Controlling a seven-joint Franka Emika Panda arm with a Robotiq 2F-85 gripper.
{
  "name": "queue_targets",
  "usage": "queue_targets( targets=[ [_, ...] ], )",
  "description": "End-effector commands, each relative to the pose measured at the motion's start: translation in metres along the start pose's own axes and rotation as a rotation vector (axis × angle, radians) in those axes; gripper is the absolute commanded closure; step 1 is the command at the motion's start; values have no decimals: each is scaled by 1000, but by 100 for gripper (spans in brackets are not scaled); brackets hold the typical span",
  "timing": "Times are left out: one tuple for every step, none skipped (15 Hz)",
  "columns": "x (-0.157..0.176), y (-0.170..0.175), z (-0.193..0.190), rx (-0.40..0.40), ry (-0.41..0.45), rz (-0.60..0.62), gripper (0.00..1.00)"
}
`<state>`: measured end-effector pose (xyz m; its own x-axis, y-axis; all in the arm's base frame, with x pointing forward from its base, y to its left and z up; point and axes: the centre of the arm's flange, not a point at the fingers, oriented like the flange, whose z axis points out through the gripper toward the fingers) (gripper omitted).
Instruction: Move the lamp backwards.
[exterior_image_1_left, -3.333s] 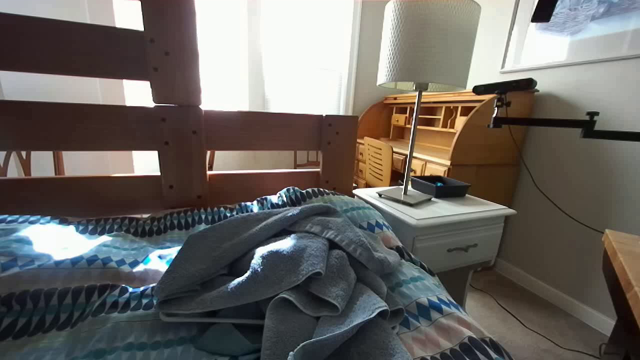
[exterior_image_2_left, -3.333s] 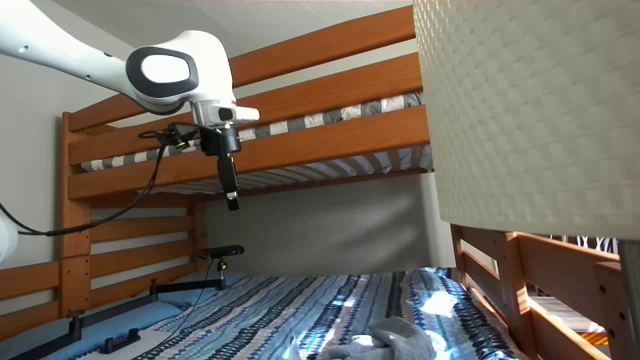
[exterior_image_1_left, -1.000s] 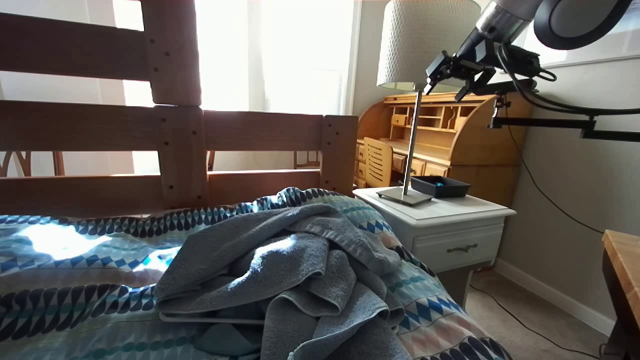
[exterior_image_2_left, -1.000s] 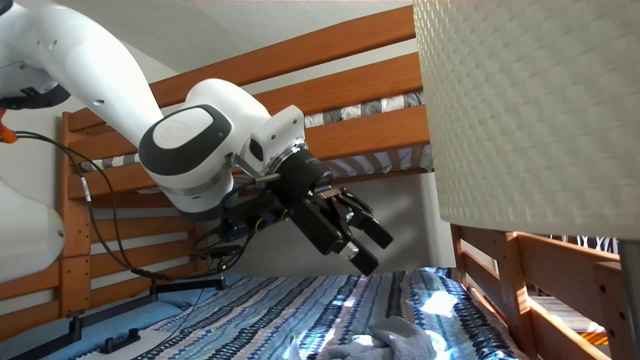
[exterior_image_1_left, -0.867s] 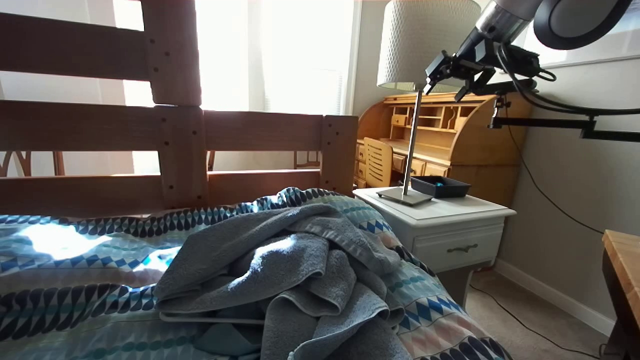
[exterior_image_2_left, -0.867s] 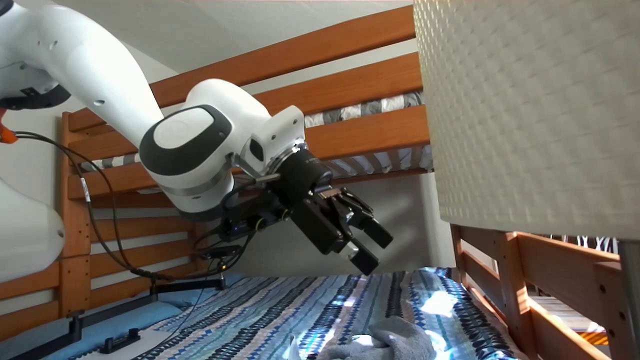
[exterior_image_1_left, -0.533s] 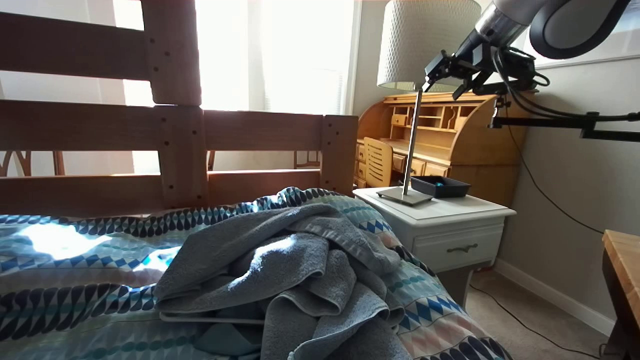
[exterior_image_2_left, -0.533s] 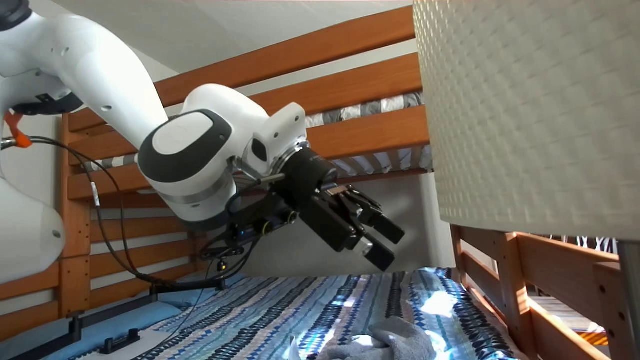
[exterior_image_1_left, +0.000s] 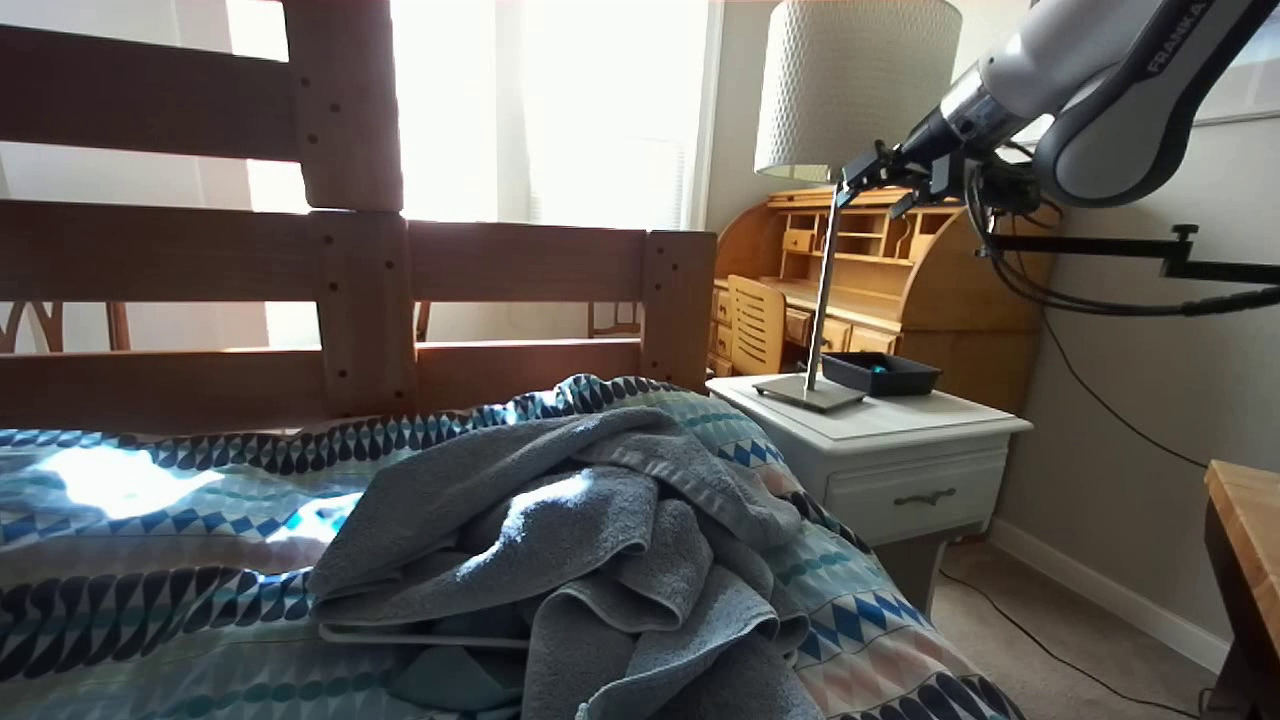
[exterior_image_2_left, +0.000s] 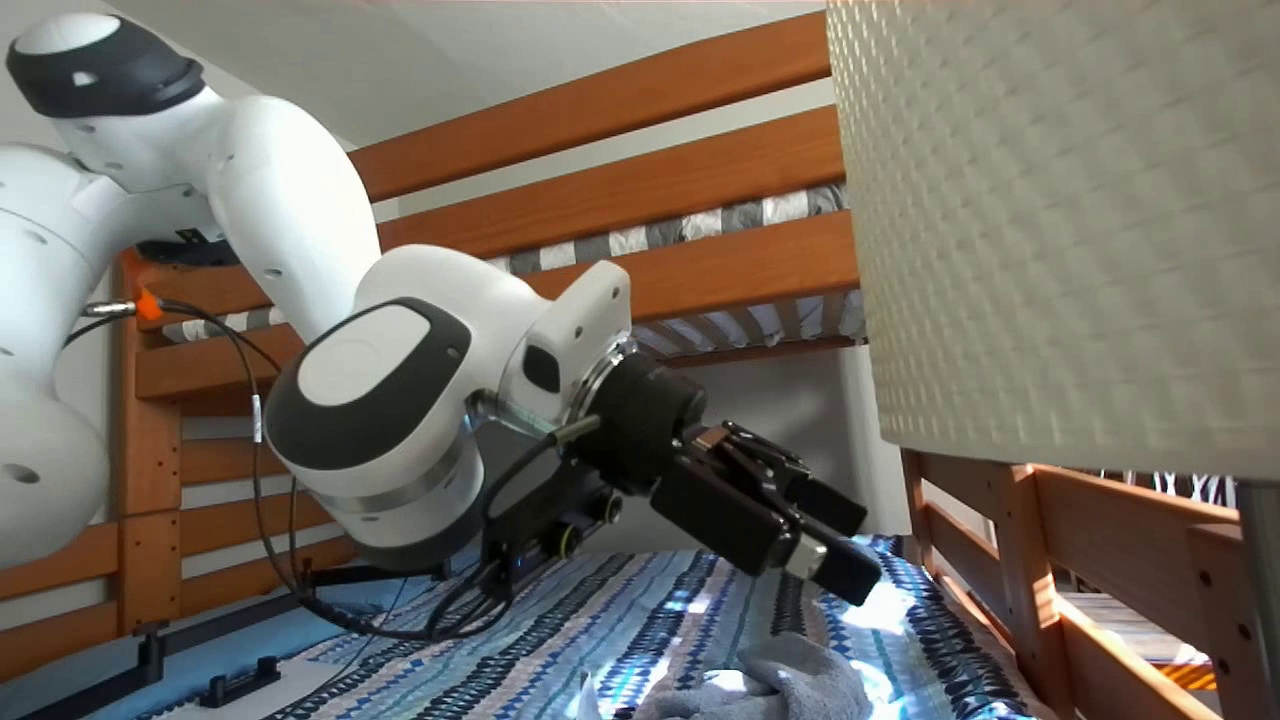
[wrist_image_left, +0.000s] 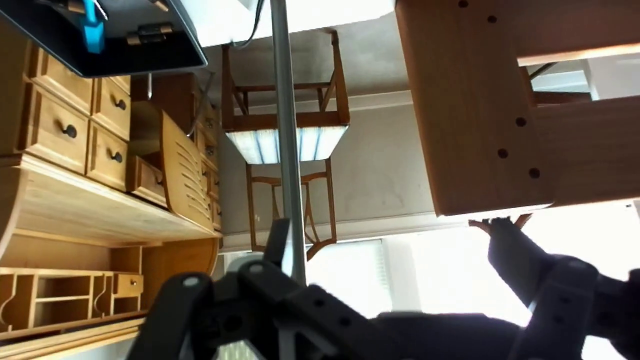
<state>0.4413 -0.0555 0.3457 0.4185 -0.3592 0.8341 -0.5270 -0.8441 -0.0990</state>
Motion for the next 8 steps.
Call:
queue_targets(
  targets=[
    [-35, 19, 26, -11, 112, -59, 0],
    [-35, 22, 31, -1, 148, -70, 0],
    [-37, 26, 36, 15, 172, -76, 0],
    [-40, 29, 40, 27, 201, -79, 0],
    [-40, 32, 43, 26, 234, -75, 0],
    [-42, 34, 45, 31, 254, -82, 0],
    [-43, 36, 49, 29, 279, -78, 0],
    [-44, 38, 52, 21, 299, -73, 0]
  ],
)
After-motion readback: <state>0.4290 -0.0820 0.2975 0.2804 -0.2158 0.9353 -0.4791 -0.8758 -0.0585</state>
